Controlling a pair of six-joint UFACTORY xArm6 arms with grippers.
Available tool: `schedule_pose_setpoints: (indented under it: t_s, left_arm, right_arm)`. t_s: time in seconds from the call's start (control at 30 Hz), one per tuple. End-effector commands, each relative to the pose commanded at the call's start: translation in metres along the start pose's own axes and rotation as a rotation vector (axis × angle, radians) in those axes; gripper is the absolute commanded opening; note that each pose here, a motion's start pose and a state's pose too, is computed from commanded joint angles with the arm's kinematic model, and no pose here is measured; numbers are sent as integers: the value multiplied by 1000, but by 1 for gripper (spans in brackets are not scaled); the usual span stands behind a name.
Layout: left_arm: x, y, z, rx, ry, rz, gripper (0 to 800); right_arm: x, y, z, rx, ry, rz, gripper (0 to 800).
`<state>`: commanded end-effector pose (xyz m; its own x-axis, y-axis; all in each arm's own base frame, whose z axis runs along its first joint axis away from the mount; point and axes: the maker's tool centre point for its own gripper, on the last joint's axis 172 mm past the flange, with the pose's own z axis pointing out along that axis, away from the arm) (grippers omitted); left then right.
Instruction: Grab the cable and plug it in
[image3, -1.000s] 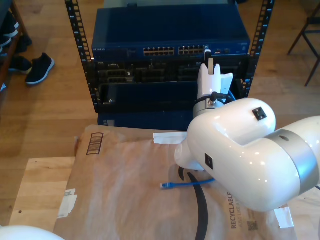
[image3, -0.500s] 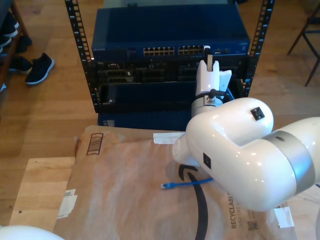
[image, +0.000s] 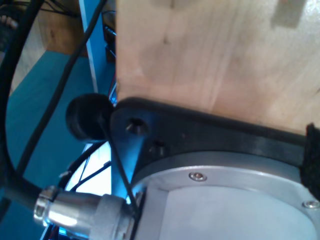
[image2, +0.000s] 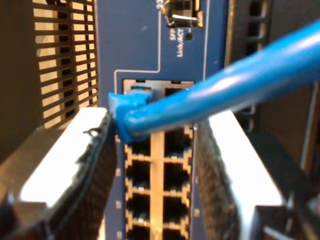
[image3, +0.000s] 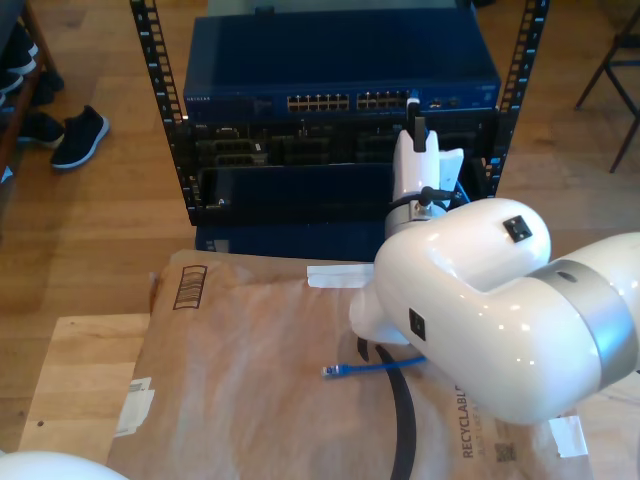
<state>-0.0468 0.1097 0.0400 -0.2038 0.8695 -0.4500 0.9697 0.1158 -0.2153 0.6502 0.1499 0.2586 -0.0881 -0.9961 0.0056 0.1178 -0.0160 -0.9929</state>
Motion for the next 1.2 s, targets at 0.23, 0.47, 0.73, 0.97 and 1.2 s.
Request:
schedule_pose_setpoints:
  t_s: [0.23, 0.47, 0.73, 0.97, 1.2]
  left_arm:
    - [0, 0, 0, 0, 0, 0, 798]
    - [0, 0, 0, 0, 0, 0, 799]
    - [0, 0, 0, 0, 0, 0, 799]
    - [0, 0, 0, 0, 0, 0, 799]
    - [0, 0, 0, 0, 0, 0, 799]
  right_arm:
    - [-9, -20, -35, -47, -96, -36, 374]
    - [-18, -18, -49, -216, -223, -77, 480]
    - [31, -16, -56, -459, -322, -235, 689]
    - [117, 2, -65, -635, -284, -363, 794]
    - [204, 7, -94, -826, -204, -472, 796]
